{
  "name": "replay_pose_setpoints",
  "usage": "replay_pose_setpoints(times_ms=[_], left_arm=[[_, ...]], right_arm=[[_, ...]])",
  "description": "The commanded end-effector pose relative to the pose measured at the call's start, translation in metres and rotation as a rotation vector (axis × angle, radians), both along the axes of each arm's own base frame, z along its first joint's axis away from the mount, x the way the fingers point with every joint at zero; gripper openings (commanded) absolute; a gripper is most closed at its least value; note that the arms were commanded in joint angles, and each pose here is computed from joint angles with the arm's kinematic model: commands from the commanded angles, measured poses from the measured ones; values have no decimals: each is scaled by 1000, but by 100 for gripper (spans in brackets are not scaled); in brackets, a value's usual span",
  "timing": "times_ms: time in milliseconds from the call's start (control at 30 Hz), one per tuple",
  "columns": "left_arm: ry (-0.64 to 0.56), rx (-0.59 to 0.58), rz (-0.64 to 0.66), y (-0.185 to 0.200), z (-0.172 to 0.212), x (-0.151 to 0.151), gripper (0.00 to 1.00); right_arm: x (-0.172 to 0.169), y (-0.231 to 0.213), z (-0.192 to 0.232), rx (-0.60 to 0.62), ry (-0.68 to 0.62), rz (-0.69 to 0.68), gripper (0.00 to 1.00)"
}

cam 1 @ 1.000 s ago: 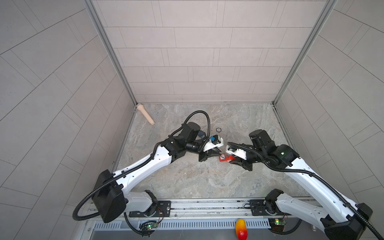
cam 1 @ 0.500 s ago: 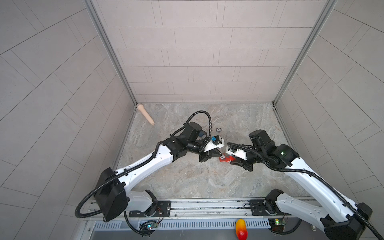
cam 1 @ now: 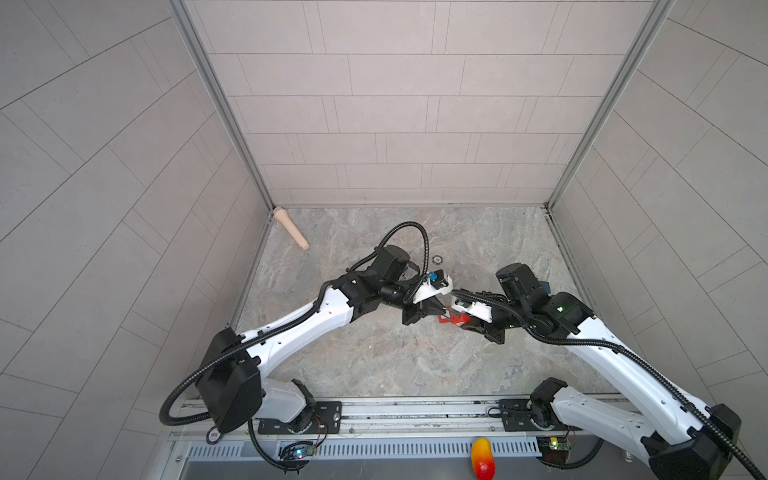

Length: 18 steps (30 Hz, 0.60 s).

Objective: Lock with the key

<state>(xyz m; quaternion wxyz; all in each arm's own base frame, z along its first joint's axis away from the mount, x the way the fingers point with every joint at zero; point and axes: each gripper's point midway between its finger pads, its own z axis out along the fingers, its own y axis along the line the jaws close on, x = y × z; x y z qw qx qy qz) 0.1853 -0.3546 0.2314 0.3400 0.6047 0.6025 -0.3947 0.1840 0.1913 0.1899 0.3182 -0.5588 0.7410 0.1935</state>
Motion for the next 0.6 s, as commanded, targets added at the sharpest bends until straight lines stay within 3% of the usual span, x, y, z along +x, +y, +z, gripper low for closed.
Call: replay_pose_setpoints(times_ms=[0, 133, 567], left_arm=[[3, -58, -63, -14, 13, -10, 0], [11, -63, -70, -17, 17, -9, 0], [-124, -67, -67, -10, 12, -8, 0]], right_arm=[[18, 11, 24, 67, -145, 17, 0], [14, 21, 33, 125, -130, 46, 0], [1, 33, 44, 203, 30, 67, 0]])
